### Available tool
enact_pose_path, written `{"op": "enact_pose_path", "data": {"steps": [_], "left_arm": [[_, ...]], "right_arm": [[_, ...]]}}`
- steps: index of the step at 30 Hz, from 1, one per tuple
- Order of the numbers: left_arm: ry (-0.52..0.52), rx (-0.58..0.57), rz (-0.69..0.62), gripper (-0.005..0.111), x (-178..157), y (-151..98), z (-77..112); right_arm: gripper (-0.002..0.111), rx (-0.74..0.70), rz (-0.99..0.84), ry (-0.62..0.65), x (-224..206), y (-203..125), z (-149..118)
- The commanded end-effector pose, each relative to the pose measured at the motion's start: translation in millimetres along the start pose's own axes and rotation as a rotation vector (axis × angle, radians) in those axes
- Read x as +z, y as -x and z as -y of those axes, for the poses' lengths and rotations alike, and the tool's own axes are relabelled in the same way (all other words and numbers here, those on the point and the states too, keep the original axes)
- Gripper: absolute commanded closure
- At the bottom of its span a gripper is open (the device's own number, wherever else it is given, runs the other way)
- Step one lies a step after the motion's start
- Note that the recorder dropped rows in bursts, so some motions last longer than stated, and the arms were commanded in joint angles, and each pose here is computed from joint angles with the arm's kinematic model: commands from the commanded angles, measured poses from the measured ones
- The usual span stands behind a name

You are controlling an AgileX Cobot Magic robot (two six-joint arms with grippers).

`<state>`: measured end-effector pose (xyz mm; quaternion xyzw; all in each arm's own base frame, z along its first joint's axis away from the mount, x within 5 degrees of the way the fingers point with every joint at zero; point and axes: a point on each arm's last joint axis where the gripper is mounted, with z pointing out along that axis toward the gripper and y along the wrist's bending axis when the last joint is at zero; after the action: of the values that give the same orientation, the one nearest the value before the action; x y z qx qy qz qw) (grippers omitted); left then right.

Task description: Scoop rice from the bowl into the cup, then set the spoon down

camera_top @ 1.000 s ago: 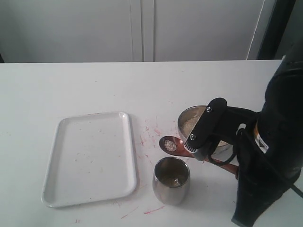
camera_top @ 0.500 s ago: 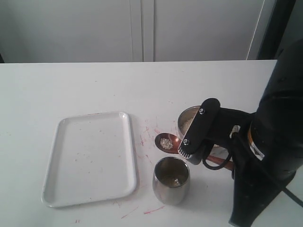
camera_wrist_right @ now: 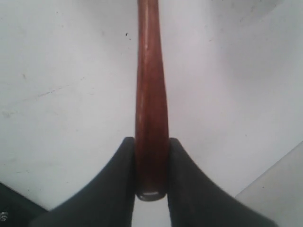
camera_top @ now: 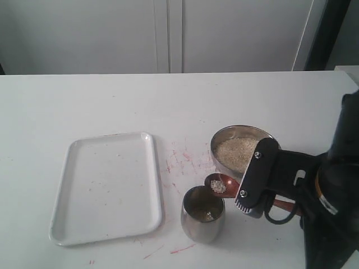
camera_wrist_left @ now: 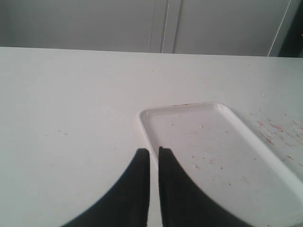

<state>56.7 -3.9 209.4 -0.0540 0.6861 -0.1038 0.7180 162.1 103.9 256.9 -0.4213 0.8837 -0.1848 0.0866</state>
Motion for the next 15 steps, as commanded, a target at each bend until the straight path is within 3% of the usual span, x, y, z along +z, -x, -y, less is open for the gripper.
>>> {"op": "enact_pose_path", "data": {"steps": [1, 15], "left_arm": [[-0.004, -0.011, 0.011, 0.092, -0.5, 1.7, 0.5], [-0.004, -0.011, 0.011, 0.092, -0.5, 1.7, 0.5]], "right_arm": [[0.108, 0.016, 0.054, -0.038, -10.8, -11.7, 5.4], [0.108, 0.037, 0.052, -0.061, -7.1, -25.0, 4.0]]}}
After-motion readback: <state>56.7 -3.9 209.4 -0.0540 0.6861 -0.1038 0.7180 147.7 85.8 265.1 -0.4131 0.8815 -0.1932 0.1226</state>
